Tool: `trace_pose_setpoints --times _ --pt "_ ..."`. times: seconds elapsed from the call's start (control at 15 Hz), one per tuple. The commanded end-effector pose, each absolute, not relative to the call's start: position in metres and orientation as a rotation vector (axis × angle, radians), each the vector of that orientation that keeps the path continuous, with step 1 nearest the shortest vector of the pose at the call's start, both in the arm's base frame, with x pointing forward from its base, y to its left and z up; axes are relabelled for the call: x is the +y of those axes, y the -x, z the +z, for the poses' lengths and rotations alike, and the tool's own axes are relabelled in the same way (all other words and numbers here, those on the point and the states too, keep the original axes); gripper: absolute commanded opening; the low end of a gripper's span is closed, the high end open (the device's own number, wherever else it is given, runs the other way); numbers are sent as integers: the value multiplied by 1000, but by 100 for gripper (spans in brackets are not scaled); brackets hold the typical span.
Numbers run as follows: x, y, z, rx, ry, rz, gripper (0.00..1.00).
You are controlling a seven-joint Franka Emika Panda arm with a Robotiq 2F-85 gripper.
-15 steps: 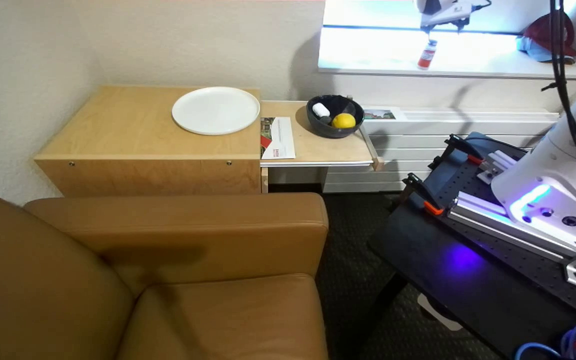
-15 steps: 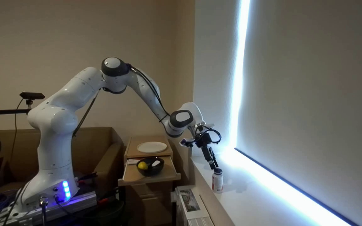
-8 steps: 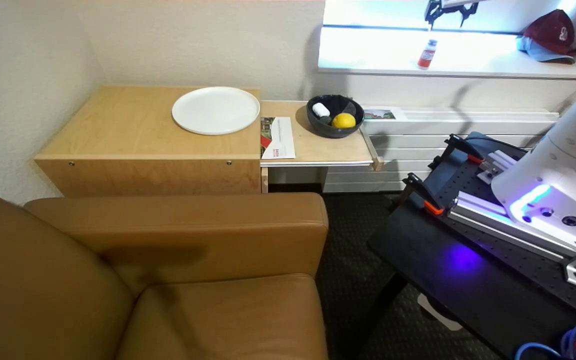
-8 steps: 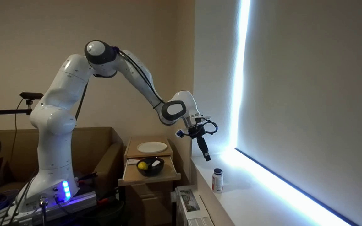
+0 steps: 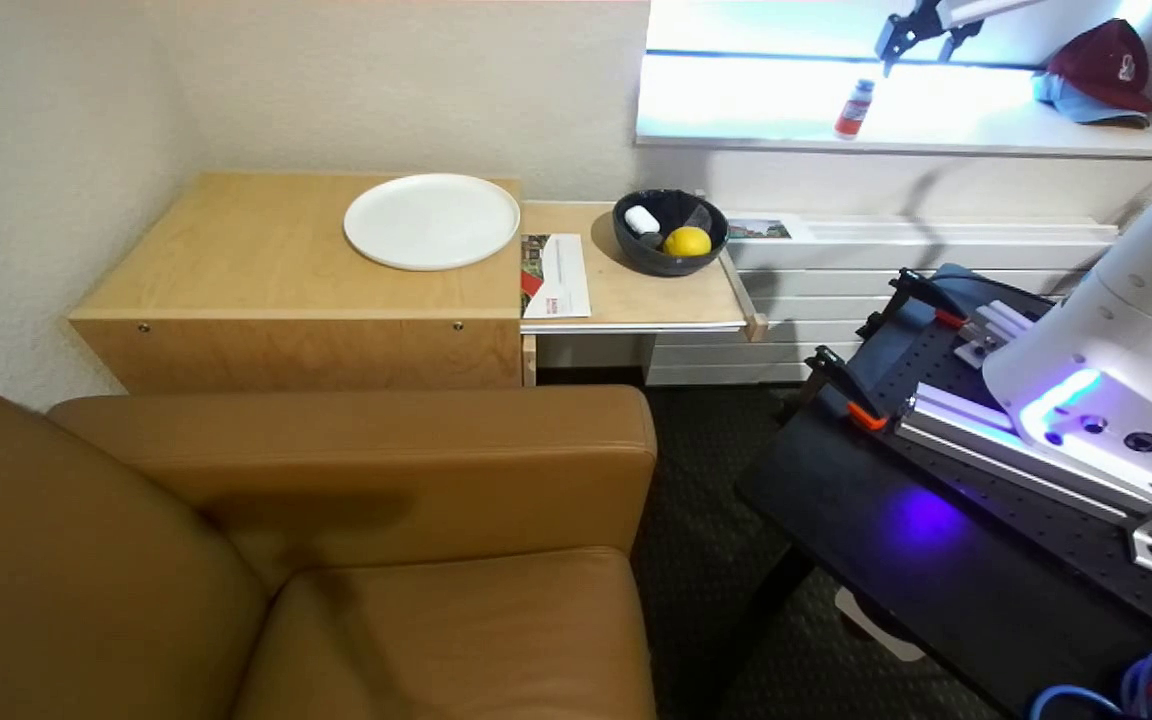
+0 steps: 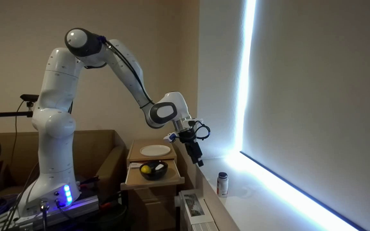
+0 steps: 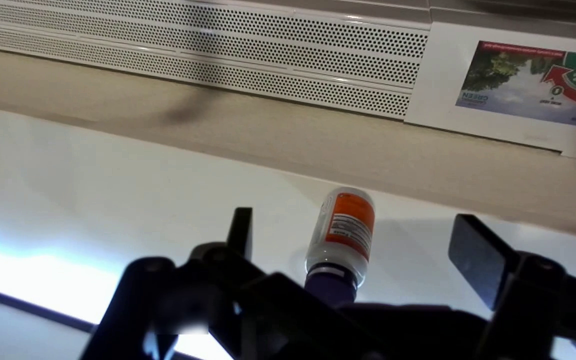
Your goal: Move the bottle from the bowl to the windowsill then put the lemon on the plate
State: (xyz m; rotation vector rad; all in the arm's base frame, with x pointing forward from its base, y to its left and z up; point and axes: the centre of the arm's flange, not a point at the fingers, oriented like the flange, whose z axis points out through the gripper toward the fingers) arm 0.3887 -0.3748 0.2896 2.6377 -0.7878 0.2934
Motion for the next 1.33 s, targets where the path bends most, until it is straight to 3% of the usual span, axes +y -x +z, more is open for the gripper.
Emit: trace_pose_setpoints --times 0.0,0.4,0.73,1.27 --pt "-382 -396 282 -771 -2703 242 100" --pt "-292 -452 246 -524 -3055 324 100" --pt "-184 -466 232 -163 -3249 277 100" --pt "-160 -480 219 12 -3312 149 100"
